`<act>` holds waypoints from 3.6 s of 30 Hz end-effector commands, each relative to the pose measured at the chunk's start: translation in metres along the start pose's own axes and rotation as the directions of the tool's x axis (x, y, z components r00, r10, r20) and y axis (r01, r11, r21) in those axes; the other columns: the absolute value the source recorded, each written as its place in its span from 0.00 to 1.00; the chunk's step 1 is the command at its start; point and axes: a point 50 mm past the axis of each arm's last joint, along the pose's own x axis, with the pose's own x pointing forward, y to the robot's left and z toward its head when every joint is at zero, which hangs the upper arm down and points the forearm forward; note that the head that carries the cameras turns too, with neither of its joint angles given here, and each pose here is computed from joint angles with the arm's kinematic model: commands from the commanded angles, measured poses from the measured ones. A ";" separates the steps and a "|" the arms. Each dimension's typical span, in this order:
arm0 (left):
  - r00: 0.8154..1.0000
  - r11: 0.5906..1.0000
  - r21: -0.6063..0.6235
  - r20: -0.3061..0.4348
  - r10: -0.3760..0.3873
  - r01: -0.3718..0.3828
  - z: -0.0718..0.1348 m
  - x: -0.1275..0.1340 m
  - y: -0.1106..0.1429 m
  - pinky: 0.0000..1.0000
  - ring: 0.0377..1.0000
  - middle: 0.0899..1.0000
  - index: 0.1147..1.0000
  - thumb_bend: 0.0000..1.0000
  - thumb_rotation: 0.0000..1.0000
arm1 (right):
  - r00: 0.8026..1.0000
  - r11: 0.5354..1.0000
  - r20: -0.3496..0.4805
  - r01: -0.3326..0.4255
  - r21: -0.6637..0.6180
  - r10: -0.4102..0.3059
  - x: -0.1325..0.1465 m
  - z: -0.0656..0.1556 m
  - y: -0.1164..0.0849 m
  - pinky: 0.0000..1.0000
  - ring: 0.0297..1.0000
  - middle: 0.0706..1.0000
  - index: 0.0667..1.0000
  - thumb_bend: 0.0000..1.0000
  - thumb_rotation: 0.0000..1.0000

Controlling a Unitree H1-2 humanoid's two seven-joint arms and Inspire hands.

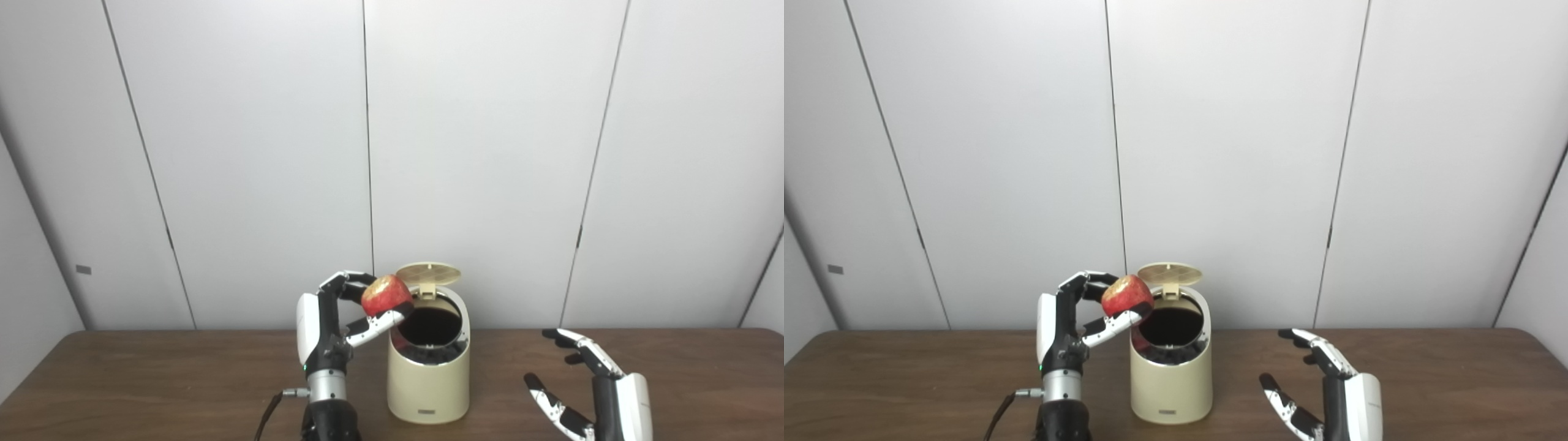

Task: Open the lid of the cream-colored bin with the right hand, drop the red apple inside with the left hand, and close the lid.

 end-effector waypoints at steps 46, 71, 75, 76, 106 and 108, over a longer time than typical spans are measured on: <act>0.985 0.986 0.007 -0.019 -0.169 0.169 0.030 -0.002 -0.019 0.84 0.54 0.46 0.47 1.00 0.46 | 0.983 0.995 -0.160 -0.094 -0.042 0.087 -0.061 -0.019 0.018 0.52 0.64 0.67 0.64 0.27 0.15; 0.981 0.979 0.066 -0.009 -0.193 0.193 0.033 -0.004 -0.018 0.94 0.55 0.51 0.51 1.00 0.36 | 0.987 0.996 -0.142 -0.082 -0.037 0.076 -0.063 -0.006 0.020 0.51 0.63 0.66 0.63 0.28 0.14; 0.980 0.976 0.093 -0.004 -0.199 0.199 0.034 -0.004 -0.020 0.94 0.56 0.51 0.52 1.00 0.39 | 0.988 0.996 -0.138 -0.081 -0.040 0.075 -0.062 -0.004 0.021 0.51 0.63 0.65 0.63 0.28 0.17; 0.979 0.974 0.093 -0.009 -0.205 0.205 0.034 -0.004 -0.020 0.95 0.56 0.51 0.52 1.00 0.41 | 0.988 0.996 -0.137 -0.080 -0.039 0.074 -0.062 -0.004 0.021 0.51 0.63 0.65 0.63 0.27 0.16; 0.956 0.944 0.152 -0.019 -0.294 0.293 0.037 -0.009 -0.019 1.00 0.73 0.64 0.62 1.00 0.49 | 0.988 0.997 -0.135 -0.079 -0.027 0.075 -0.062 -0.001 0.024 0.49 0.62 0.65 0.64 0.28 0.16; 0.970 0.966 0.092 -0.003 -0.243 0.242 0.038 -0.011 -0.018 1.00 0.65 0.56 0.56 0.93 0.31 | 0.987 0.996 -0.140 -0.081 -0.025 0.077 -0.062 -0.002 0.024 0.49 0.62 0.65 0.64 0.28 0.16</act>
